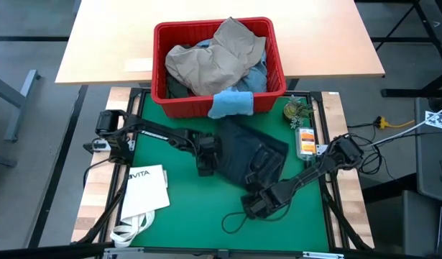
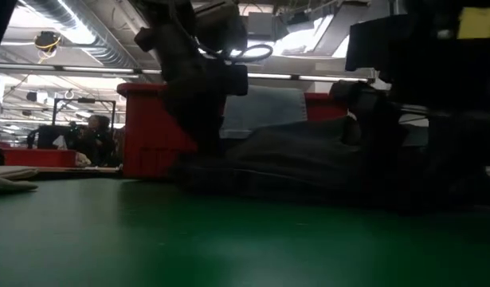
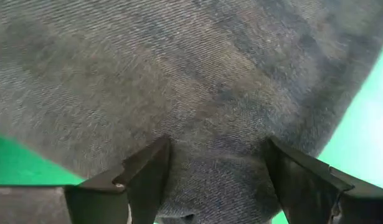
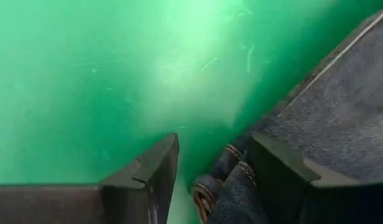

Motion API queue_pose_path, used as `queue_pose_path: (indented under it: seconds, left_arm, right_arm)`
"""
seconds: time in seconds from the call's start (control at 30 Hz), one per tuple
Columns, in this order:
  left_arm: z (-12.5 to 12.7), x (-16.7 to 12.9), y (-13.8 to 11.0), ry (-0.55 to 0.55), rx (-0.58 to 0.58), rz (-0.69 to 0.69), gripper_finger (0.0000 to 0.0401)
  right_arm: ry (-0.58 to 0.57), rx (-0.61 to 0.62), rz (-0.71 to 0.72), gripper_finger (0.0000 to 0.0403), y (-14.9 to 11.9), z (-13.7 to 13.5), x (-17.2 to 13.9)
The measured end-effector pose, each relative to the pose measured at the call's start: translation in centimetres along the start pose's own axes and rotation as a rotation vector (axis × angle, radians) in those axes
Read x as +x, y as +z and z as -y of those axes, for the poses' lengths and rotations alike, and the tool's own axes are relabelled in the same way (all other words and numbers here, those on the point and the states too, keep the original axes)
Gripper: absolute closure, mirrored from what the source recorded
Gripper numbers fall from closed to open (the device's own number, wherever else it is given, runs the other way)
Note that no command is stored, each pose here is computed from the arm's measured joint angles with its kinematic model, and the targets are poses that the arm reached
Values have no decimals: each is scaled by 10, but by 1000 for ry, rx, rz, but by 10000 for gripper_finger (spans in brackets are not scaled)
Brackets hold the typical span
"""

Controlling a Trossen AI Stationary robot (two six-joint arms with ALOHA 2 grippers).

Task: Fold Laundry from Bin
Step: Fold the dark blue pants

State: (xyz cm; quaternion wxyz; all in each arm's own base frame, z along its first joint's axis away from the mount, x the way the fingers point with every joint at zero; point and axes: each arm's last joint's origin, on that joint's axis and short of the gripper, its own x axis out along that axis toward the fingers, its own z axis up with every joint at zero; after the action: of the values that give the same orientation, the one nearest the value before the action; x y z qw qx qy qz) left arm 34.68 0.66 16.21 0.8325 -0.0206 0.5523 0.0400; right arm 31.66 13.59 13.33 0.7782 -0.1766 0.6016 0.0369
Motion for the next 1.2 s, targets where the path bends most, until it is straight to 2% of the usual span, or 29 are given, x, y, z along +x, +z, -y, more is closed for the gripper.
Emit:
queue_pose_path:
  seconds: [0.17,0.3,0.57,0.67,0.9,1.07,1.2]
  left_arm:
    - [22,0,-4,-125,-48,-31,142]
    - [44,-2,-8,-179,-53,-49,142]
    - [83,-18,-20,-233,-45,-78,142]
    - [90,-35,-21,-244,-47,-38,142]
    - [94,-74,-16,-269,-59,106,142]
    - [82,-95,-10,-179,-68,245,142]
    - [68,-98,0,-112,-90,324,142]
  right_arm:
    - [174,-51,-9,212,-1,-14,-8]
    - [305,-81,-23,212,-3,-28,-12]
    - [418,-122,-43,212,-7,-41,-38]
    - [402,-124,24,212,0,-36,-62]
    - [248,-151,97,212,9,-19,-102]
    - [28,-187,102,212,14,-7,-126]
    - [-189,-191,76,212,13,4,-138]
